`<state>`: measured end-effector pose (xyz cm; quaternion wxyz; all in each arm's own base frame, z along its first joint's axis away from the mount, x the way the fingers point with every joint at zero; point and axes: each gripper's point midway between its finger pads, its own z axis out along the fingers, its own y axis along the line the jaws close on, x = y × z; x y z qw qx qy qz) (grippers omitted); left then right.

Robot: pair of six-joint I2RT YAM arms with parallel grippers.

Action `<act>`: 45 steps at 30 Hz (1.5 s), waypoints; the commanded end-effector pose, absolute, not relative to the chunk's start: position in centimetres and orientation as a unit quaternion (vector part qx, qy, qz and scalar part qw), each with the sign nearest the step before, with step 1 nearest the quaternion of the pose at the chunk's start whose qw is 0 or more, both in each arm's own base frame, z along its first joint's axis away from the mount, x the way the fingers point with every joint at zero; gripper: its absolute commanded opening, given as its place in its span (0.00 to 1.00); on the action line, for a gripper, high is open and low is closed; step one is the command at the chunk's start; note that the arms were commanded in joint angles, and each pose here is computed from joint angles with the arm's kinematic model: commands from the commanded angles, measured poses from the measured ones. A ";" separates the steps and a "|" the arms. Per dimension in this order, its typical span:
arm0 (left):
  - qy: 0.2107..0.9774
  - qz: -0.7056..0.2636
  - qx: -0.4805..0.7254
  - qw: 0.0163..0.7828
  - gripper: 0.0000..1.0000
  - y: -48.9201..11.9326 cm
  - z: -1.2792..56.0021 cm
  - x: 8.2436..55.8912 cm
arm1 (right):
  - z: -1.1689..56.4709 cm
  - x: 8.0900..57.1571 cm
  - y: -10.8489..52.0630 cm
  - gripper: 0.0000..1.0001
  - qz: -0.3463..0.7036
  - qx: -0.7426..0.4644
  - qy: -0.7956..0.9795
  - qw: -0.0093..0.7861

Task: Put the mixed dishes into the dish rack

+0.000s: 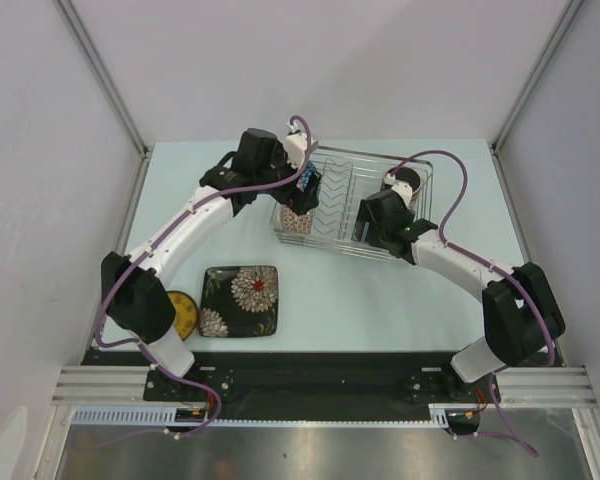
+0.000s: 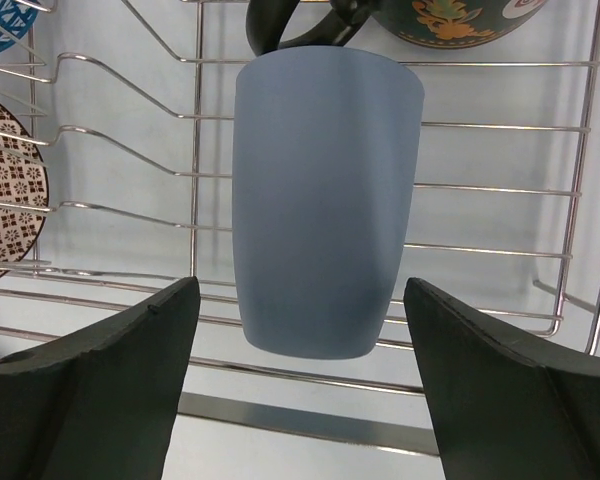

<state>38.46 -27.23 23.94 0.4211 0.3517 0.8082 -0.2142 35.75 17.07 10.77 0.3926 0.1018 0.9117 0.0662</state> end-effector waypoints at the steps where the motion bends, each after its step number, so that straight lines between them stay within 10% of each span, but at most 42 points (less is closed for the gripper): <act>1: 0.787 -0.237 0.345 0.454 1.00 -27.5 26.9 38.1 | 11.6 37.0 18.0 0.88 0.091 0.106 0.908 0.396; 14: 0.783 -0.244 0.343 0.458 1.00 -27.7 27.3 37.9 | 10.0 37.7 17.8 0.82 0.085 0.101 0.914 0.382; 30: 0.780 -0.249 0.340 0.463 1.00 -27.6 27.4 37.5 | 18.9 35.7 15.4 0.43 0.185 0.142 0.894 0.383; 38: 0.776 -0.248 0.337 0.472 1.00 -27.0 28.0 36.9 | 21.9 32.1 16.3 0.31 0.344 0.166 0.885 0.267; 45: 0.772 -0.246 0.336 0.481 1.00 -26.6 28.6 36.2 | 24.0 30.0 15.0 0.00 0.437 0.236 0.851 0.170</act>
